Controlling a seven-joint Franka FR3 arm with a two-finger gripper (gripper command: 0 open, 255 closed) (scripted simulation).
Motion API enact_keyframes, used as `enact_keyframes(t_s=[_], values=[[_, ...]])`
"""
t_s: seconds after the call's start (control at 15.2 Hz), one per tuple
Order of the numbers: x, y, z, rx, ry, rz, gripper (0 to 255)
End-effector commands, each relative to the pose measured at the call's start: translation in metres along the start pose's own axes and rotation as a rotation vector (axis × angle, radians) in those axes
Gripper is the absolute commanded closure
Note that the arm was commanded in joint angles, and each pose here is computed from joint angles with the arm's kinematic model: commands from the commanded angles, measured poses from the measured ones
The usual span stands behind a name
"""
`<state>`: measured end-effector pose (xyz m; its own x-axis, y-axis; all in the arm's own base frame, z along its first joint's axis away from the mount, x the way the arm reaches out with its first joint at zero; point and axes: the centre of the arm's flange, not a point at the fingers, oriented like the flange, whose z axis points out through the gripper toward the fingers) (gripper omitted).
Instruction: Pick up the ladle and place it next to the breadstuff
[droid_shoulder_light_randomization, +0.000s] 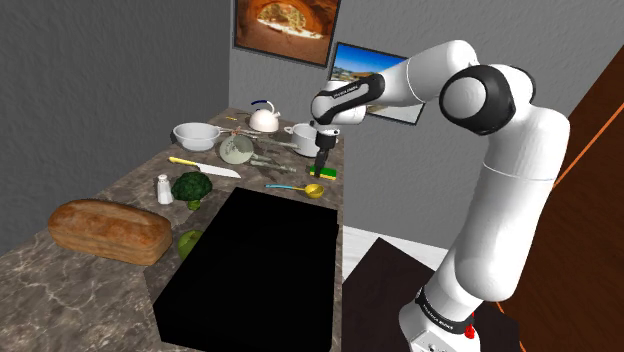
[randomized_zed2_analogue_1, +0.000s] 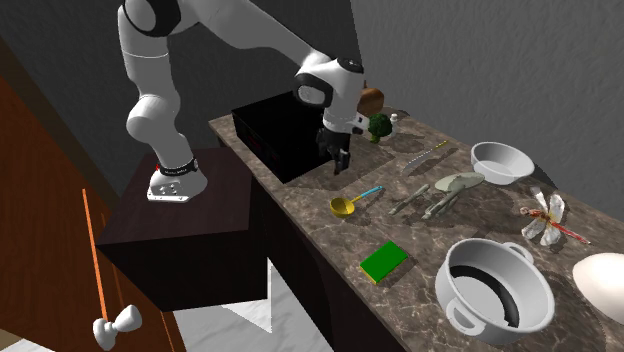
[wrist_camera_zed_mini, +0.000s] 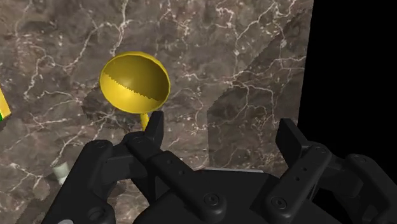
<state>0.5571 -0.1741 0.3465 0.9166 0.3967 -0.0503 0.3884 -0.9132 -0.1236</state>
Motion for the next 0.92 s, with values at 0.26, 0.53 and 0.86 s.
enact_keyframes(t_s=[0.26, 0.53, 0.86], values=[[0.043, 0.048, 0.054, 0.017, -0.023, -0.053, 0], [0.072, 0.079, 0.089, 0.027, -0.038, -0.087, 0], [0.087, 0.095, 0.120, 0.033, -0.046, -0.106, 0]])
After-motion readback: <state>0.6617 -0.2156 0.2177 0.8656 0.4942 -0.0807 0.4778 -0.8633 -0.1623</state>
